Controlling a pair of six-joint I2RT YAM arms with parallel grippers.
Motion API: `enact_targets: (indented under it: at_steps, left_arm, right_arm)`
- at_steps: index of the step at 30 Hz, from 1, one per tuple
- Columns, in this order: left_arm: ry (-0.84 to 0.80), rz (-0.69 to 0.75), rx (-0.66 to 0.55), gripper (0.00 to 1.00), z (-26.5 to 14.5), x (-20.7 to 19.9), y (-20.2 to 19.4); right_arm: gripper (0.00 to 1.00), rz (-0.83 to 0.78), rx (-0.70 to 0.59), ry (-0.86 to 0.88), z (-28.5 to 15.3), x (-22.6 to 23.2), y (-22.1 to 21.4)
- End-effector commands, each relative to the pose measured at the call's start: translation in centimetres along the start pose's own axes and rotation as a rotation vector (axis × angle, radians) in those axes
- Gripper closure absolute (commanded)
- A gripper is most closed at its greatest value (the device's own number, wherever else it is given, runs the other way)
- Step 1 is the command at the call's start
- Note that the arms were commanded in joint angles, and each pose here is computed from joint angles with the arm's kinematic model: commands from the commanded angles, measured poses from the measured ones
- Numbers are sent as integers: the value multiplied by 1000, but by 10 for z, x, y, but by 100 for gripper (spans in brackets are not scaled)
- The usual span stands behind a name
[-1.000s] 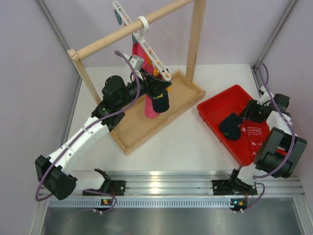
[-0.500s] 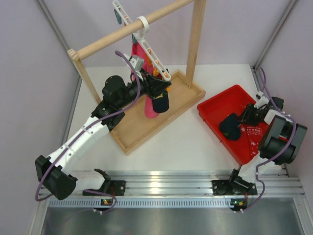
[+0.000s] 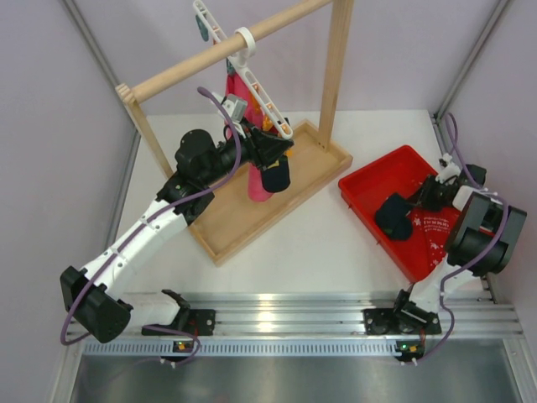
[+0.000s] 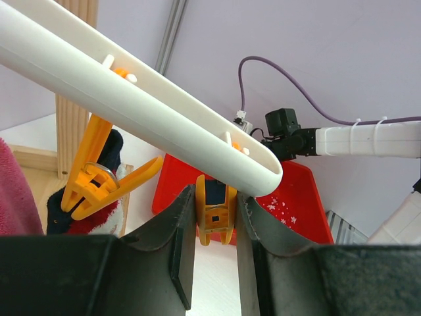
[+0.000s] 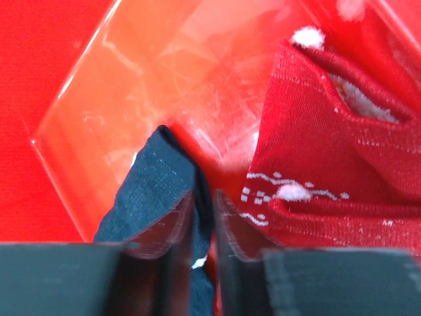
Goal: Clip the socks to the hanger
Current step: Pick up the sock from the bin.
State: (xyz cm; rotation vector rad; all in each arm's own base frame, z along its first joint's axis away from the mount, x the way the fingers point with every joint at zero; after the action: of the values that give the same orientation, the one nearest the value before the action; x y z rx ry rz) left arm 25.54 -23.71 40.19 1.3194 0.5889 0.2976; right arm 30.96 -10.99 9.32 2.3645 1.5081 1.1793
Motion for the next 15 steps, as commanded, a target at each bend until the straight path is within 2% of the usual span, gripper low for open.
enact_targets:
  at_steps: [1, 3, 7, 9, 10, 15]
  left_arm:
    - [6, 0, -16, 100, 0, 0, 7]
    - [7, -4, -14, 100, 1, 1, 7]
    - [-15, -8, -12, 100, 1, -2, 8]
    - [-62, -1, -8, 100, -1, -7, 8]
    - [-80, 2, -1, 100, -1, -8, 6]
    - [-137, 0, 14, 100, -2, -13, 5]
  right_arm:
    - [86, -50, -67, 33, -1, 6, 22]
    - [100, -76, -77, 39, -6, 10, 26]
    - [100, -243, -128, 157, -35, 44, 40]
    - [100, -467, -164, 320, -61, 80, 51]
    - [100, -635, -143, 460, -74, 105, 49]
    - [100, -1151, -117, 670, -127, 185, 29]
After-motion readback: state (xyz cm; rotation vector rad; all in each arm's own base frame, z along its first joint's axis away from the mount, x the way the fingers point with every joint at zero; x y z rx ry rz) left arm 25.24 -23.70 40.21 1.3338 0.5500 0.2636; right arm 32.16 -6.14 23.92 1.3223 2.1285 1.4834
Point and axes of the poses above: each gripper's point midway between its finger pads, its own z axis out along the fingers, its own x axis along the line the jaws close on, y = z × x, the point moved 8 cm from there along -z, back along the fingers, and after that the axes turned 9 degrees about z, right-handed, at the moved point
